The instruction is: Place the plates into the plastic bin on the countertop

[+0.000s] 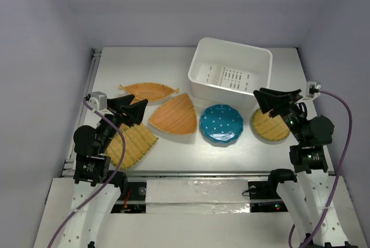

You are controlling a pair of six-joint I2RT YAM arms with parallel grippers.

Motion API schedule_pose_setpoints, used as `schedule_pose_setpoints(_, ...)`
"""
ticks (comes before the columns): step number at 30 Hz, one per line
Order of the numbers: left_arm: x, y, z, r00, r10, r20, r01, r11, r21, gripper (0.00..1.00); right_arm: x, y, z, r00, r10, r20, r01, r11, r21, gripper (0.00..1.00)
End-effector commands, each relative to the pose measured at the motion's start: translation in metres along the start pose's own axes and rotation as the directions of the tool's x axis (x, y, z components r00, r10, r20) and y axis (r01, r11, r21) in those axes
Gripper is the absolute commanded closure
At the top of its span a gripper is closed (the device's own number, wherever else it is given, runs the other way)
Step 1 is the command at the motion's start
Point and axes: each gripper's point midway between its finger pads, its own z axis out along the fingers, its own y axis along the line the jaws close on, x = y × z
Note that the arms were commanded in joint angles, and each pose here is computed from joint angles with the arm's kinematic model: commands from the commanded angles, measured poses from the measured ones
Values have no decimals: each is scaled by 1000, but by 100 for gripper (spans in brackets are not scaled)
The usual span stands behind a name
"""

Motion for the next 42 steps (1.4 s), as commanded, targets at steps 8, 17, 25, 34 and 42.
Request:
schedule_pose_setpoints(8, -28, -20, -4, 996, 37, 83, -43, 997, 69, 55, 10, 50, 20, 994, 60, -93, -74, 985, -154, 99)
schedule_pose_setpoints(17, -28, 11, -1, 997, 35, 66, -27, 993, -111, 100, 162, 122, 59, 892, 147, -428, -227, 963, -143, 100)
schedule_pose_setpoints(25, -36, 30, -9, 994, 44, 96, -21, 972, -234, 100, 305, 196, 62, 743, 239, -626, -346, 937, -54, 100)
schedule_pose_setpoints(34, -40, 31, -14, 992, 45, 114, -16, 969, -245, 86, 372, 199, 75, 637, 459, -619, -493, 860, 130, 40)
schedule_pose_setpoints(42, -40, 27, -14, 992, 44, 118, -16, 974, -227, 69, 430, 185, 63, 540, 557, -631, -505, 814, 286, 38)
